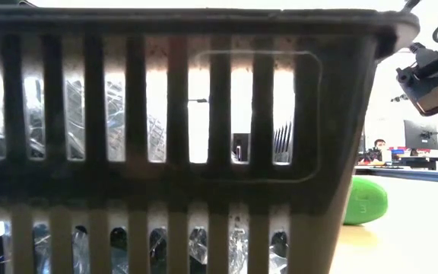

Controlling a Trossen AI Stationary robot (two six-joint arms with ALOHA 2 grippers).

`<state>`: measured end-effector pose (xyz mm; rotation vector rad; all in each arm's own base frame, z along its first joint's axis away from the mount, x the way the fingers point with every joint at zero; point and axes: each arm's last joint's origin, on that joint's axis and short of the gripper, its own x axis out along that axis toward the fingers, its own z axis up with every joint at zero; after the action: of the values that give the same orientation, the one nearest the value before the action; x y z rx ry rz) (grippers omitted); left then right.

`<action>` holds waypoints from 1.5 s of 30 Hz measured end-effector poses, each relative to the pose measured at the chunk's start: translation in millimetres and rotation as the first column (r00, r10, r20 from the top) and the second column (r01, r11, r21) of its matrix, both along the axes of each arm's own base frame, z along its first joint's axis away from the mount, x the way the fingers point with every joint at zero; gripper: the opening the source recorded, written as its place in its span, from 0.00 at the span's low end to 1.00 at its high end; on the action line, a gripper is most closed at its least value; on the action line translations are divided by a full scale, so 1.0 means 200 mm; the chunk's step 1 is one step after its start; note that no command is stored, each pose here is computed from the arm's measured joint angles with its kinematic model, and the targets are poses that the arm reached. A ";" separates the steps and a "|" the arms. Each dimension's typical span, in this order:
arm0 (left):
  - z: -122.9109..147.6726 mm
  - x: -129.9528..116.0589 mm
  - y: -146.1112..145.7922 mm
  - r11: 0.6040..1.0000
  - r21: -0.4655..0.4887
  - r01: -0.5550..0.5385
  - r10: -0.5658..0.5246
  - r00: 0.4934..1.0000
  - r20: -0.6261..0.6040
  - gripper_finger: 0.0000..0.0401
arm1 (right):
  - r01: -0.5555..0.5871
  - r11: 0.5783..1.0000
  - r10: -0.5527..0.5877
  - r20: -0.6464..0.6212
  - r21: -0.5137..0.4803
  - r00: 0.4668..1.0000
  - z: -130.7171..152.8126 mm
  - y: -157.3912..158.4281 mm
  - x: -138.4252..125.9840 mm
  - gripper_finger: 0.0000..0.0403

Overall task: Pick & Place Travel size toiletries
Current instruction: Put the dark blue bottle into the middle black basket

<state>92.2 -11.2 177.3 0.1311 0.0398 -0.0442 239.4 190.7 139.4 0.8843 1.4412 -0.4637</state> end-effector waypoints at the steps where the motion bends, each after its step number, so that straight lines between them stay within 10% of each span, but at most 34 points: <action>1: 0.00 0.00 0.00 1.000 0.000 0.000 0.000 1.000 0.000 0.06 | 0.002 1.000 -0.002 0.002 0.001 1.000 0.00 0.00 0.00 0.61; 31: 0.00 0.00 0.00 1.000 0.000 0.000 0.000 1.000 0.000 0.06 | 0.080 0.997 -0.080 0.026 -0.022 0.996 0.02 -0.14 0.09 0.60; 45: 0.00 0.00 0.00 1.000 0.000 0.000 0.000 1.000 0.000 0.06 | 0.046 0.999 -0.046 0.005 0.021 0.999 0.02 -0.14 0.09 0.28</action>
<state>92.2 -11.2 177.3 0.1312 0.0402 -0.0444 257.0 163.3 142.8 0.9368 1.4259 -0.4810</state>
